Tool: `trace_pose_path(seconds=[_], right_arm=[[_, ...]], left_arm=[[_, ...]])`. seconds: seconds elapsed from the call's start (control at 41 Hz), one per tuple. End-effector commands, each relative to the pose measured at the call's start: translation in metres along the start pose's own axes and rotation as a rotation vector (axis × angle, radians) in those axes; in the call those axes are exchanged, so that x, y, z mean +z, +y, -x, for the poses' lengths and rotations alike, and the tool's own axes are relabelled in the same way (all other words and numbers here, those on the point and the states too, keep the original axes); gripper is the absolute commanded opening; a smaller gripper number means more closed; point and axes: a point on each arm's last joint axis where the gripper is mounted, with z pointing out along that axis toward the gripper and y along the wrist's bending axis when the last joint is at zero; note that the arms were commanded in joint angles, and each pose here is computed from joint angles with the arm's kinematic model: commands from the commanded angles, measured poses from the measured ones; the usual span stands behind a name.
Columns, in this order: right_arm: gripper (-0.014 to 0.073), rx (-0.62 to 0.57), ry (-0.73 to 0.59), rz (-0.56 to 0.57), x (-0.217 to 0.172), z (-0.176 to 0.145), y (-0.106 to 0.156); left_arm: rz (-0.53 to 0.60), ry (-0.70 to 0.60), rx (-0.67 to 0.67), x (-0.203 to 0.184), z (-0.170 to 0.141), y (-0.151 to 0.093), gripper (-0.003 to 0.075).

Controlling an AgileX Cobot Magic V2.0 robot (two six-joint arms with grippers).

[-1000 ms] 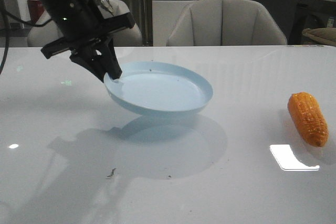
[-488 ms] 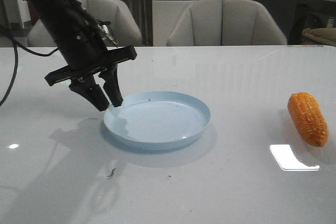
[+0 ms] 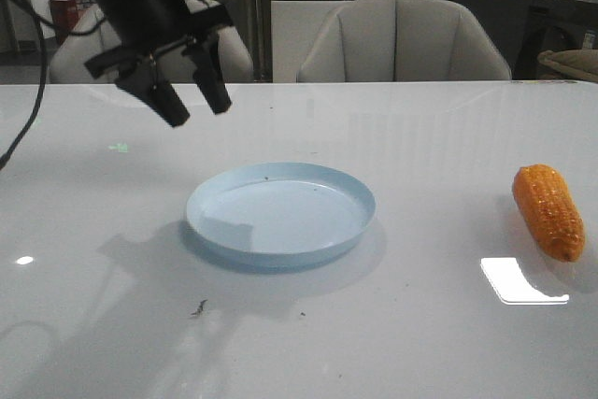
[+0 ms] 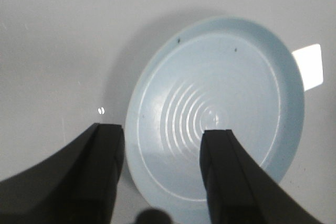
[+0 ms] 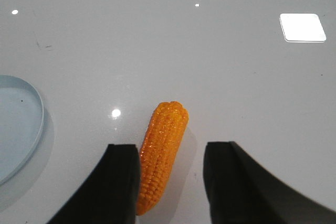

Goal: Place corn on plate with both arms

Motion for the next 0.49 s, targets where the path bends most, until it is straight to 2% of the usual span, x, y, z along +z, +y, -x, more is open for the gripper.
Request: trace_pose_path(seconds=[0.0, 0.122, 0.244, 0.317, 0.463], right_arm=[[0.0405, -0.007, -0.116, 0.005, -0.006, 0.018, 0.002], [0.0405, -0.007, -0.116, 0.005, -0.006, 0.018, 0.002], [0.0405, -0.007, -0.116, 0.005, -0.006, 0.018, 0.002], [0.0405, -0.007, -0.116, 0.005, -0.006, 0.018, 0.002], [0.0405, -0.007, -0.108, 0.005, -0.006, 0.018, 0.002]], left_arm=[[0.003, -0.138, 0.084, -0.068, 0.007, -0.022, 0.0405], [0.080, -0.274, 0.153, -0.118, 0.007, -0.035, 0.0405], [0.189, -0.408, 0.212, -0.180, -0.013, -0.049, 0.0405], [0.202, -0.495, 0.236, -0.220, -0.033, -0.063, 0.0405], [0.259, -0.684, 0.285, -0.304, -0.099, -0.086, 0.0405]])
